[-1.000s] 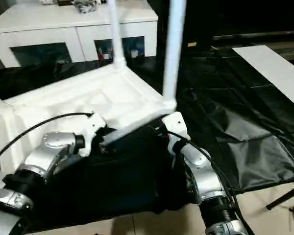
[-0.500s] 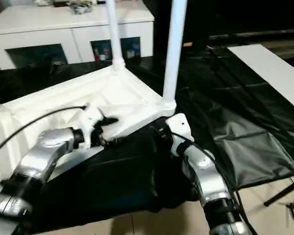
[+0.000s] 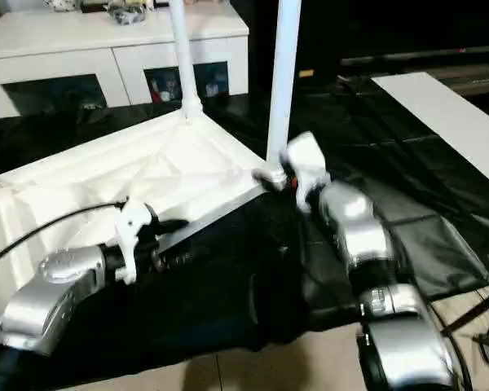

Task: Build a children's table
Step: Rotate table base

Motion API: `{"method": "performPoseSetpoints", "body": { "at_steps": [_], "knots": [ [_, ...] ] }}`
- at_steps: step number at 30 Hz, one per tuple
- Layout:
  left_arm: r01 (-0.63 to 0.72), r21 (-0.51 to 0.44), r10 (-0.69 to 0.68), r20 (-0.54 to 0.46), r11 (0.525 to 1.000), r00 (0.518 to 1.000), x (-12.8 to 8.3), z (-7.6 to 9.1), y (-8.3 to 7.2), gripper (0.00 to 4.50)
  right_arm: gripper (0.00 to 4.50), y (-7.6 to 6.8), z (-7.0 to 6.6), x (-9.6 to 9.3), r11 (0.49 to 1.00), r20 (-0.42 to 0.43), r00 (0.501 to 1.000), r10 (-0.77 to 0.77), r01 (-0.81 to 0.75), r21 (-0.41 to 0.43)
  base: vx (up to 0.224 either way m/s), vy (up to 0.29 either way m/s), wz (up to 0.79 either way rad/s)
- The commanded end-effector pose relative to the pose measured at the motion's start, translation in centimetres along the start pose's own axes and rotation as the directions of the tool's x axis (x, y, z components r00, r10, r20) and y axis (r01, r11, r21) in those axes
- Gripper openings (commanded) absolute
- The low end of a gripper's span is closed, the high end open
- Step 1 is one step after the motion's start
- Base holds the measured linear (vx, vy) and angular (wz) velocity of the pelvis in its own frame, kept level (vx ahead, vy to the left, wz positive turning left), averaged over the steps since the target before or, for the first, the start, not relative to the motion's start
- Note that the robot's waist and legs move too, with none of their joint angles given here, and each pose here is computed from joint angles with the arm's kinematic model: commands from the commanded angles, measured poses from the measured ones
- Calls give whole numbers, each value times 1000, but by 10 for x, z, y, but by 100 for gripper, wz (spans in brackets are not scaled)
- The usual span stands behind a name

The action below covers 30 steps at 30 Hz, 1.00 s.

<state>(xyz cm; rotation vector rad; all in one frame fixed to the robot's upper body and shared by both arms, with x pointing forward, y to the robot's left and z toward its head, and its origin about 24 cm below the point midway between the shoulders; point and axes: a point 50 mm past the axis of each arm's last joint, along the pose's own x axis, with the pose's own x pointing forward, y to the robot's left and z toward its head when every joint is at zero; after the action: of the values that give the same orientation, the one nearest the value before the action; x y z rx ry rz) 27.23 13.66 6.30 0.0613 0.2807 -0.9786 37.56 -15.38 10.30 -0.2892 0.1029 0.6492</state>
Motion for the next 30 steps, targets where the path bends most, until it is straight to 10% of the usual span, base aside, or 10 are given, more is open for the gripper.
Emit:
{"method": "performPoseSetpoints", "body": {
  "at_steps": [1,8,17,30],
  "knots": [
    [14,2,-14,-8,1000,1000,-3,2,-7,446,359,0,-8,3,998,-83,995,51,-53,-25,0,0,0],
    [13,-29,-14,-41,999,999,-13,-9,-22,446,359,-17,0,10,992,-213,976,41,-65,-108,0,0,0],
    [-41,-71,37,-56,997,998,-37,-22,-30,446,359,-51,23,8,933,-95,928,-361,358,-46,0,0,0],
    [-71,-215,94,96,974,991,-106,-47,-46,446,359,-18,7,13,985,79,992,-103,91,147,0,0,0]
  ]
}}
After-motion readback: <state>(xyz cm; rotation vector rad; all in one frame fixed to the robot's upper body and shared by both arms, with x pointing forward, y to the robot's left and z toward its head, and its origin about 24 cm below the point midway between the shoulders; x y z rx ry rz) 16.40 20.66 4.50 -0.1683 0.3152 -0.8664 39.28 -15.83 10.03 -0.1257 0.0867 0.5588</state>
